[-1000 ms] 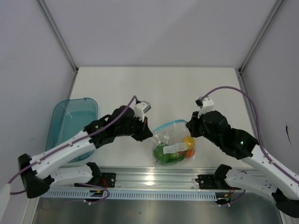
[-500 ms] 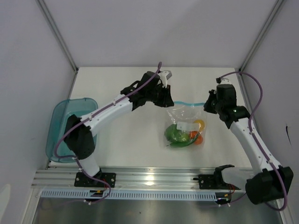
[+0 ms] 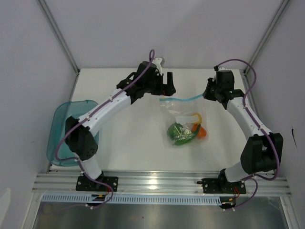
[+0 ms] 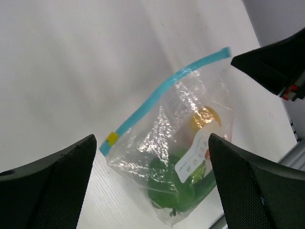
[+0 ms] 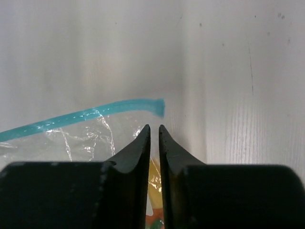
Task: Place the food in the zip-top bag and seal the zipper
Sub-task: Place the zipper food storage bag at the center of the board, then reset both arms
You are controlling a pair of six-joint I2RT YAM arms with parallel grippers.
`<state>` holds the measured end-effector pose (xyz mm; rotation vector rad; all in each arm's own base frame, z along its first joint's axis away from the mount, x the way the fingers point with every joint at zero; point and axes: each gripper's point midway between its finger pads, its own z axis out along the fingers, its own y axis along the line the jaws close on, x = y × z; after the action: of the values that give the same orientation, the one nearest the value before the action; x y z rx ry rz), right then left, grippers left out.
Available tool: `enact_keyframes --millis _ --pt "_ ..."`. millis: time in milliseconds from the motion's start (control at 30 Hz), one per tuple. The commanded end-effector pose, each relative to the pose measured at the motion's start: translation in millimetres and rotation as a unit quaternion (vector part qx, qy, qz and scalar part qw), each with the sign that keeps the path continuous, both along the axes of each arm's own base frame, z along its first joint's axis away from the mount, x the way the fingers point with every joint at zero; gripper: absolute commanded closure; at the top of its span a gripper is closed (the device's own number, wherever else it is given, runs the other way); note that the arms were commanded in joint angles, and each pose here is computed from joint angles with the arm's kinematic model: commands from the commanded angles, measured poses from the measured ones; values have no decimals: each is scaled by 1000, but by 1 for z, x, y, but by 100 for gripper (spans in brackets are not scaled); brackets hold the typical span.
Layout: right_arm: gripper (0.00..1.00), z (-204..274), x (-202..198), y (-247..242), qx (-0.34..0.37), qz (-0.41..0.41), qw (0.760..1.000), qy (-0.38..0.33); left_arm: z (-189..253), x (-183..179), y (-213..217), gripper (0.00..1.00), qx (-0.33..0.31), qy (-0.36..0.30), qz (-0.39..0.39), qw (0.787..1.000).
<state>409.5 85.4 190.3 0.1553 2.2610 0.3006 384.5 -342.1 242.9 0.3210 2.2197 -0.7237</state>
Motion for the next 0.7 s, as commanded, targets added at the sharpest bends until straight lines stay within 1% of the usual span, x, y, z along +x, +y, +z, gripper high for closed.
enact_keyframes --millis 0,33,67,100,133,167,200,233,267,300,333,400,433,500,533,567,600,667 --pt "83 22 23 -1 -9 2 999 -35 74 -13 46 0 -8 -95 64 993" --pt "80 21 24 -4 -13 -2 999 -34 81 -16 53 0 -9 -103 72 992" --pt "70 18 25 -9 -21 -11 999 -30 87 -21 59 0 -12 -111 77 991" --pt "65 18 25 -9 -20 -13 999 -29 91 -31 68 1 -15 -116 80 990" --pt "52 18 25 -17 -33 -33 998 -29 95 -38 71 1 -22 -117 77 990" --pt "45 19 25 -21 -37 -43 998 -28 102 -44 73 1 -32 -122 73 989" --pt "37 20 21 -25 -38 -55 997 -23 101 -58 76 1 -42 -122 63 990" --pt "22 25 20 -27 -40 -64 997 -26 104 -66 77 1 -48 -127 56 989" --pt "9 30 18 -33 -46 -77 996 -29 97 -73 79 1 -47 -125 52 990" --pt "1 36 11 -35 -46 -84 995 -30 99 -80 80 1 -54 -127 48 989" --pt "1 40 6 -36 -45 -86 995 -30 90 -92 83 1 -60 -120 38 990" --pt "1 48 -13 -37 -43 -89 995 -26 89 -102 87 1 -73 -115 38 990" --pt "1 49 -21 -38 -39 -95 994 -24 76 -115 89 0 -78 -105 24 991" --pt "0 44 -43 -34 -39 -93 995 -9 74 -123 93 0 -93 -100 24 990" --pt "1 53 -56 -32 -35 -94 995 -22 59 -132 97 1 -94 -92 22 991" --pt "0 44 -67 -31 -27 -103 994 -8 59 -136 99 1 -101 -93 21 990" --pt "1 37 -82 -35 -35 -117 992 12 47 -141 101 1 -101 -81 22 991" --pt "1 33 -105 -29 -30 -122 992 22 42 -152 105 1 -115 -79 17 990"
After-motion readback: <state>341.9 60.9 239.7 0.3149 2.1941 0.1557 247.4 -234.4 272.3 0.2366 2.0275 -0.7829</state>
